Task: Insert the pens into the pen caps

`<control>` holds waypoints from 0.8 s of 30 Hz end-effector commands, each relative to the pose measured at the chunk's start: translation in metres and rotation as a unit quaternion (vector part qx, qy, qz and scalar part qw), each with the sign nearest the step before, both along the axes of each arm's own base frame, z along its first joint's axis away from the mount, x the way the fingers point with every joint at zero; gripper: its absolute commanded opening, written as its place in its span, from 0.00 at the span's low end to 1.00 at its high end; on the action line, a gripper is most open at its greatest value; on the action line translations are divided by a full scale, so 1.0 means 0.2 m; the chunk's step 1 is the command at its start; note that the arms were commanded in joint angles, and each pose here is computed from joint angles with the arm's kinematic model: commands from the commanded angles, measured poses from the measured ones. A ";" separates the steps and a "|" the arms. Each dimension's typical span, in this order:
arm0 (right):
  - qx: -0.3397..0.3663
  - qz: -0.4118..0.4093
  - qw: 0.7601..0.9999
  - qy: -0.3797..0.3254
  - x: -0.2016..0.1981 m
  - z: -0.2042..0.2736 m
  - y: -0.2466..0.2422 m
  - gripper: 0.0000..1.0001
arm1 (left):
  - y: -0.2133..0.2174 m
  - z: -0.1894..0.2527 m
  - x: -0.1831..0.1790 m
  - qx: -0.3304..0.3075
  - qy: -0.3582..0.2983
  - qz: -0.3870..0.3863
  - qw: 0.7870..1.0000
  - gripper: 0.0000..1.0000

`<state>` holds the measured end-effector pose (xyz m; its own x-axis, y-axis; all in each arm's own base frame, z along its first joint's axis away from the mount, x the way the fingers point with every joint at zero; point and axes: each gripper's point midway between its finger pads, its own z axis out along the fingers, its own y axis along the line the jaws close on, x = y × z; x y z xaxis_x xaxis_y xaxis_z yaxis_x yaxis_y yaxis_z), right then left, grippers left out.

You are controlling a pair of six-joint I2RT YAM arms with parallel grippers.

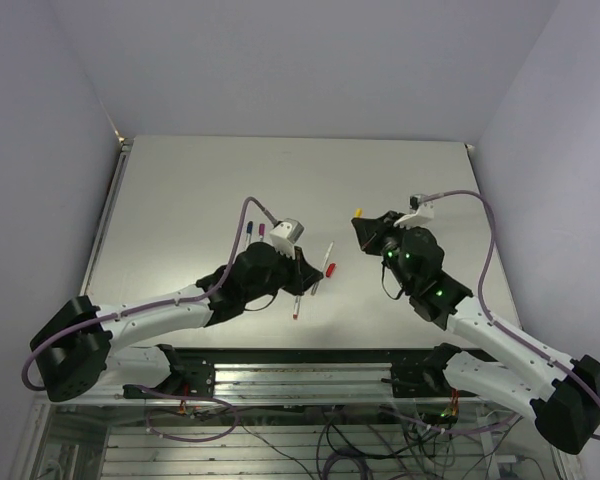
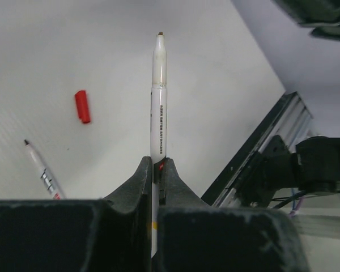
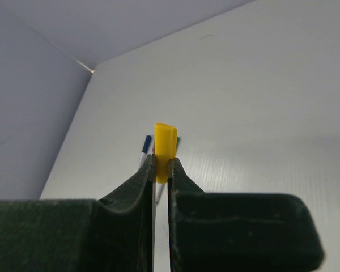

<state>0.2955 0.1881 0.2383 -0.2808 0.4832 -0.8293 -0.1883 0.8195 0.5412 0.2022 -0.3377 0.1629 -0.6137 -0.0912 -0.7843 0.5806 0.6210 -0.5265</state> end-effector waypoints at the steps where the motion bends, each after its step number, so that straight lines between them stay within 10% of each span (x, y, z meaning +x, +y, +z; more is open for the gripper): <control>1: 0.067 0.029 0.993 -0.092 0.00 0.22 0.07 0.00 | -0.08 0.28 -0.03 -0.104 -0.048 -0.031 0.993 0.07; 24: 0.158 0.121 0.976 -0.083 -0.10 0.28 0.23 0.00 | -0.05 0.42 -0.01 -0.130 -0.092 -0.021 0.987 0.07</control>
<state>0.2805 0.2269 0.2923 -0.2632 0.6618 -0.7020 -0.4397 0.5653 0.6979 0.2004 -0.3470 0.2265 -0.5133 -0.2530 -0.8201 0.6696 0.4797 -0.5671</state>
